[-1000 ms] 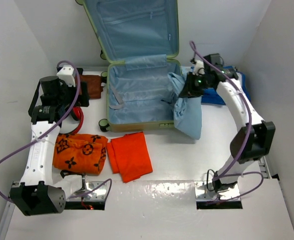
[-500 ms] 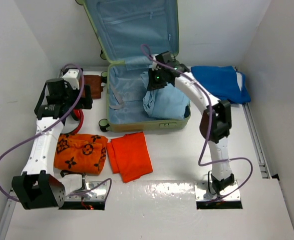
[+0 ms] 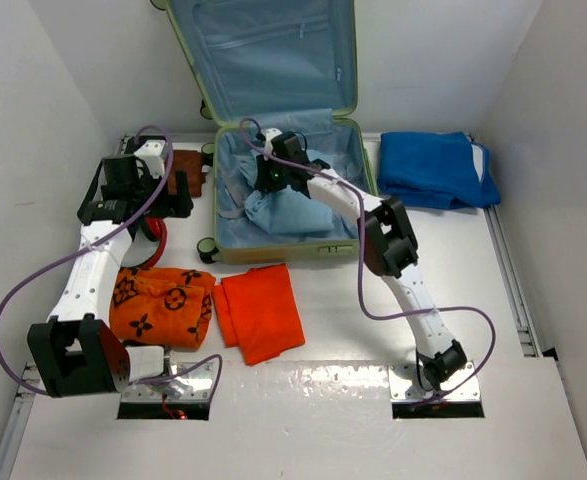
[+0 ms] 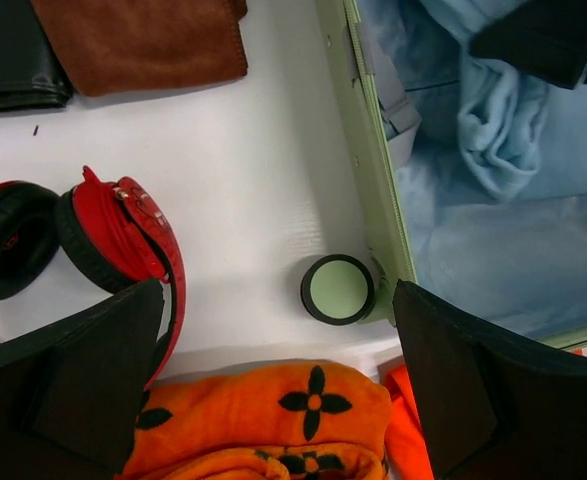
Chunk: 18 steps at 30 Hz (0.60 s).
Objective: Pack the luggage
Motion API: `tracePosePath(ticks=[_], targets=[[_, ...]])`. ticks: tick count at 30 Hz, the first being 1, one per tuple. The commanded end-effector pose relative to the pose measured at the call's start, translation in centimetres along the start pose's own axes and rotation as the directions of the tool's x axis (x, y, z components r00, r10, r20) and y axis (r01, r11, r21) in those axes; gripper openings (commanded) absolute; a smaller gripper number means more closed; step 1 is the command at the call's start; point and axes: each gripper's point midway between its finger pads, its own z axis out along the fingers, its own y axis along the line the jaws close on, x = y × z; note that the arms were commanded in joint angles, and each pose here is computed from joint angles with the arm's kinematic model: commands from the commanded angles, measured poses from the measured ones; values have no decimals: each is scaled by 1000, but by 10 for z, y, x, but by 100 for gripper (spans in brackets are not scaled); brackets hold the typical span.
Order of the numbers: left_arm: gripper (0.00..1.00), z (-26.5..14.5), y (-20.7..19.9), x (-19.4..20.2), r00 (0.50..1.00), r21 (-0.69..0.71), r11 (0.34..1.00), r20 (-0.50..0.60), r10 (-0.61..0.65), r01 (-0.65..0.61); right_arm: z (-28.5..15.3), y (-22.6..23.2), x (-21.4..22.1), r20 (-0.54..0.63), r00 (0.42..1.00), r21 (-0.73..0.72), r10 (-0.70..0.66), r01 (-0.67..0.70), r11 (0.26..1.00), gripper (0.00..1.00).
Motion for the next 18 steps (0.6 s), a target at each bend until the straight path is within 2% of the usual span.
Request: tracePosePath(ticks=[1, 9, 12, 13, 15, 17, 18], targets=[[100, -7, -11, -28, 997, 41, 999, 82, 10, -13, -20, 71, -109, 381, 922, -125, -67, 123, 985, 0], [100, -1, -10, -26, 997, 42, 999, 71, 8, -11, 1, 76, -107, 427, 901, -129, -80, 149, 980, 0], [100, 4, -9, -26, 998, 43, 999, 60, -4, 1, 12, 76, -91, 403, 907, -118, -122, 183, 976, 18], [100, 7, -9, -24, 999, 43, 999, 51, -6, 4, 16, 76, -86, 393, 911, -117, -126, 185, 976, 32], [100, 5, -9, -28, 998, 43, 999, 62, -4, 1, 22, 70, -75, 367, 919, -98, -142, 190, 977, 47], [100, 3, -9, -30, 998, 43, 999, 62, -4, 1, 21, 65, -72, 353, 922, -76, -161, 200, 977, 60], [100, 3, -9, -30, 998, 43, 999, 62, -4, 1, 15, 63, -73, 350, 922, -70, -165, 202, 977, 63]])
